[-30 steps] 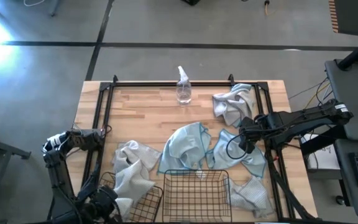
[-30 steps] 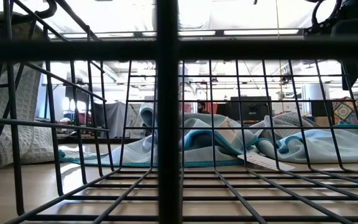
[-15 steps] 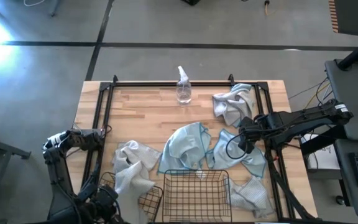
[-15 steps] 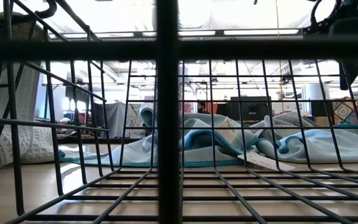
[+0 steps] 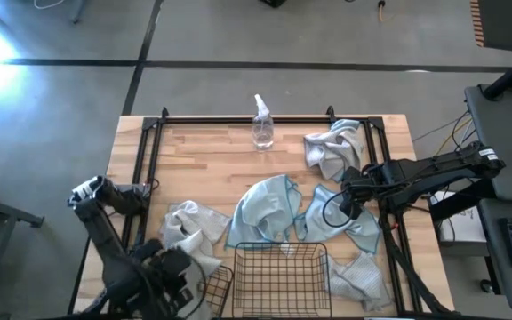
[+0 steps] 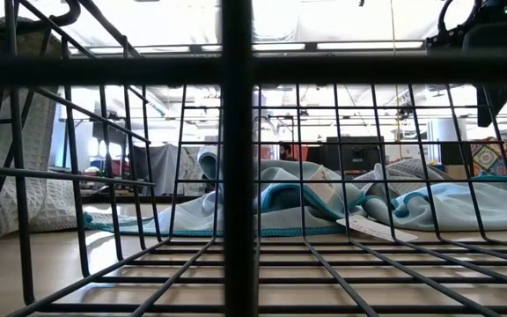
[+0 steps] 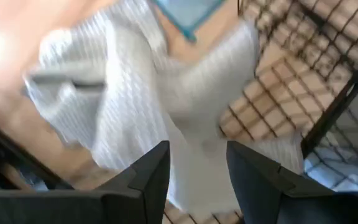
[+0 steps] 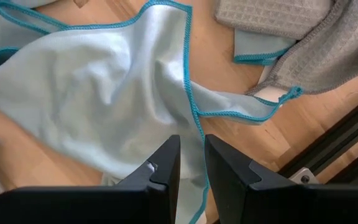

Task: Sort microfiber towel by color & place in baskets
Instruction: Put the middle left gray microfiber towel into the left black wire basket

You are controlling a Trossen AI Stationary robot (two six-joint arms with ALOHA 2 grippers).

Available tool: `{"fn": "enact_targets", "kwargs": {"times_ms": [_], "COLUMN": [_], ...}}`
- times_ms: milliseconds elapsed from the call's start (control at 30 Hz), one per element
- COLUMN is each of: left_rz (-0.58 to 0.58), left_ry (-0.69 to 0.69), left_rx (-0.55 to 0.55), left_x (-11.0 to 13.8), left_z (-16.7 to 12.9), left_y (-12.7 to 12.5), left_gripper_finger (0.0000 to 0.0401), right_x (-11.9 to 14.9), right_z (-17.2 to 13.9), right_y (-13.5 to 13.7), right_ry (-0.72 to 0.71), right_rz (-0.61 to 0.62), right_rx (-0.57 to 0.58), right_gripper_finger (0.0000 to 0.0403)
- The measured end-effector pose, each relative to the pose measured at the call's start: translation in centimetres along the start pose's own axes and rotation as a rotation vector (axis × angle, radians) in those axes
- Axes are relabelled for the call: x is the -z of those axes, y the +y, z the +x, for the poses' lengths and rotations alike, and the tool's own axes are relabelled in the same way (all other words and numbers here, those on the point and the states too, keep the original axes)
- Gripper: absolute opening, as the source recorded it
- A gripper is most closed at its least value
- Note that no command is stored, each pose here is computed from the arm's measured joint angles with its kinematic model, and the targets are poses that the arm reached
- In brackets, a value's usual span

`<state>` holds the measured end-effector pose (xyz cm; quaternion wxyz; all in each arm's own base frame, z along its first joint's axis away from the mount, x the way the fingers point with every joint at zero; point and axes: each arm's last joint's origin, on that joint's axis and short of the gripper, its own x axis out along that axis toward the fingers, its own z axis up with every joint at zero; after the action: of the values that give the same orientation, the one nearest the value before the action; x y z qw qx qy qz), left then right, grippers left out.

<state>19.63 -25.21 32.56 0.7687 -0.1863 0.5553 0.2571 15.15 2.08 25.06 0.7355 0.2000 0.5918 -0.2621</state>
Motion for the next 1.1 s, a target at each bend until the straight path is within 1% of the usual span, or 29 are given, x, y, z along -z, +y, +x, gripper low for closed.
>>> {"fn": "enact_targets", "kwargs": {"times_ms": [167,300,467,600,733,867,967,1100], "left_rz": [0.025,0.030,0.030,0.028,0.002,-0.035,-0.098,-0.166], "left_ry": [-0.057,-0.116,-0.127,-0.114,-0.101,-0.044,0.005,0.050], "left_rx": [0.025,0.008,-0.056,-0.111,-0.128,-0.099,-0.046,0.054], "left_x": [-2.4,-4.2,-6.3,-7.2,-7.4,-6.6,-5.6,-4.6], "left_z": [-1.1,-1.1,0.1,1.4,2.8,4.4,5.5,6.9], "left_y": [2.9,5.4,8.9,11.7,14.2,16.1,17.1,17.6], "left_gripper_finger": [0.0144,0.0144,0.0144,0.0144,0.0144,0.0144,0.0144,0.0144], "right_x": [0.0,0.0,0.0,0.0,0.0,0.0,0.0,0.0], "right_z": [0.0,0.0,0.0,0.0,0.0,0.0,0.0,0.0], "right_y": [0.0,0.0,0.0,0.0,0.0,0.0,0.0,0.0], "right_ry": [0.000,-0.001,-0.001,-0.001,-0.001,-0.002,-0.004,-0.004], "right_rz": [0.000,-0.009,-0.014,-0.016,-0.016,-0.016,-0.015,-0.015], "right_rx": [0.000,-0.001,-0.001,-0.001,-0.001,-0.002,-0.004,-0.003], "right_gripper_finger": [0.0068,0.0068,0.0068,0.0068,0.0068,0.0068,0.0068,0.0068]}}
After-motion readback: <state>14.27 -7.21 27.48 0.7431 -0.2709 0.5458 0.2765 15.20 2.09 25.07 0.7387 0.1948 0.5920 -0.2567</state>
